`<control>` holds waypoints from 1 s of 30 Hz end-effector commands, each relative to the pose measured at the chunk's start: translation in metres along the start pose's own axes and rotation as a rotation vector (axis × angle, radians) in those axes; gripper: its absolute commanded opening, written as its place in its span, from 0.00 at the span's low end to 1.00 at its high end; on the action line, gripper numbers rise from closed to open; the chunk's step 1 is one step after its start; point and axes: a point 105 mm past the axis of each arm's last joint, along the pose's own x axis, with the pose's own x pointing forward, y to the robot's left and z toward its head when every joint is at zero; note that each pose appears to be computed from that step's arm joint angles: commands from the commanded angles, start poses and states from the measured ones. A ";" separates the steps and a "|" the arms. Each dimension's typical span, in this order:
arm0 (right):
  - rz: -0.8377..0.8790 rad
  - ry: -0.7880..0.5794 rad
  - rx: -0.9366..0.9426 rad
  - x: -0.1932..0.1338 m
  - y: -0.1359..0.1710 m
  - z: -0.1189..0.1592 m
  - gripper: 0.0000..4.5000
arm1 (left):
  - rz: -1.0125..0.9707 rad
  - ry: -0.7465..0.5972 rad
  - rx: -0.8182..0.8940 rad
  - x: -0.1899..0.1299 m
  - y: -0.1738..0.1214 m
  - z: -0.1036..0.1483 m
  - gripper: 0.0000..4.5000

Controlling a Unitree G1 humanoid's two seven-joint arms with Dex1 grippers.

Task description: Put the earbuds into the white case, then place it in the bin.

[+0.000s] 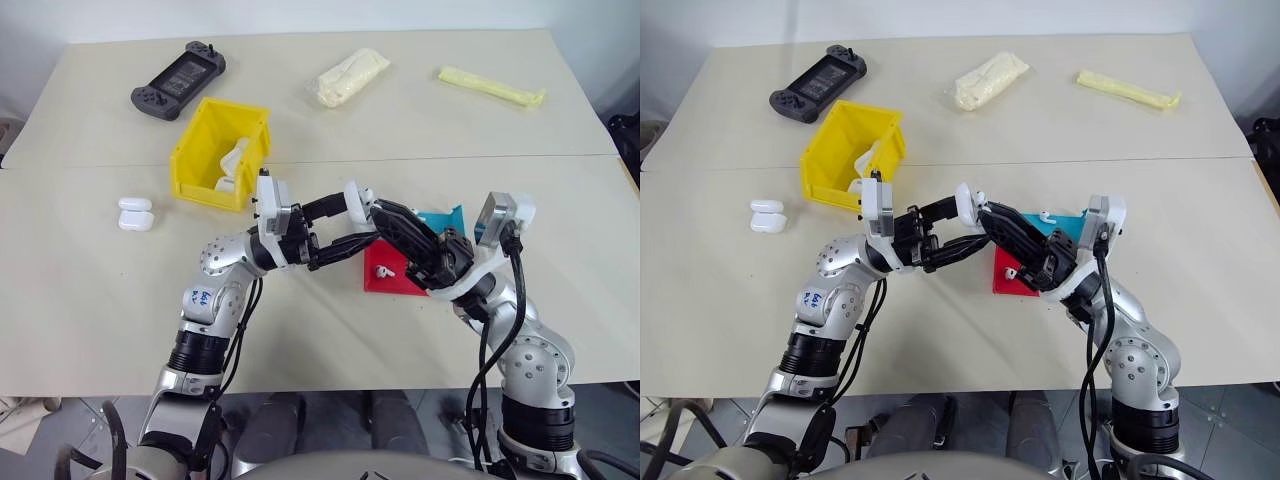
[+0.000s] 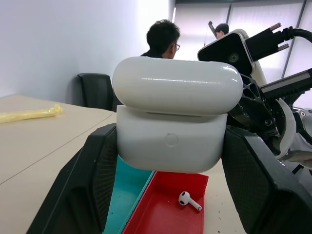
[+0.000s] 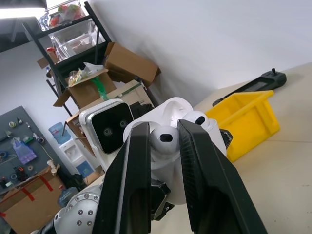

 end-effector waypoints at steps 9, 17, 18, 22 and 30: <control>-0.016 0.134 -0.184 -0.022 -0.011 0.031 0.98 | -0.033 -0.015 0.090 -0.002 -0.001 0.017 0.62; 0.045 0.349 -0.350 -0.034 -0.008 0.045 0.89 | -0.032 0.305 0.207 -0.035 0.008 -0.005 0.62; 0.081 0.385 -0.376 -0.031 -0.005 0.043 0.84 | -0.036 0.395 0.246 -0.041 0.011 -0.013 0.62; 0.201 0.546 -0.485 -0.018 0.000 0.025 0.53 | -0.055 0.553 0.323 -0.048 0.015 -0.026 0.62; 0.323 0.637 -0.532 0.021 -0.003 -0.003 0.00 | -0.101 0.541 0.298 -0.033 0.007 -0.034 0.62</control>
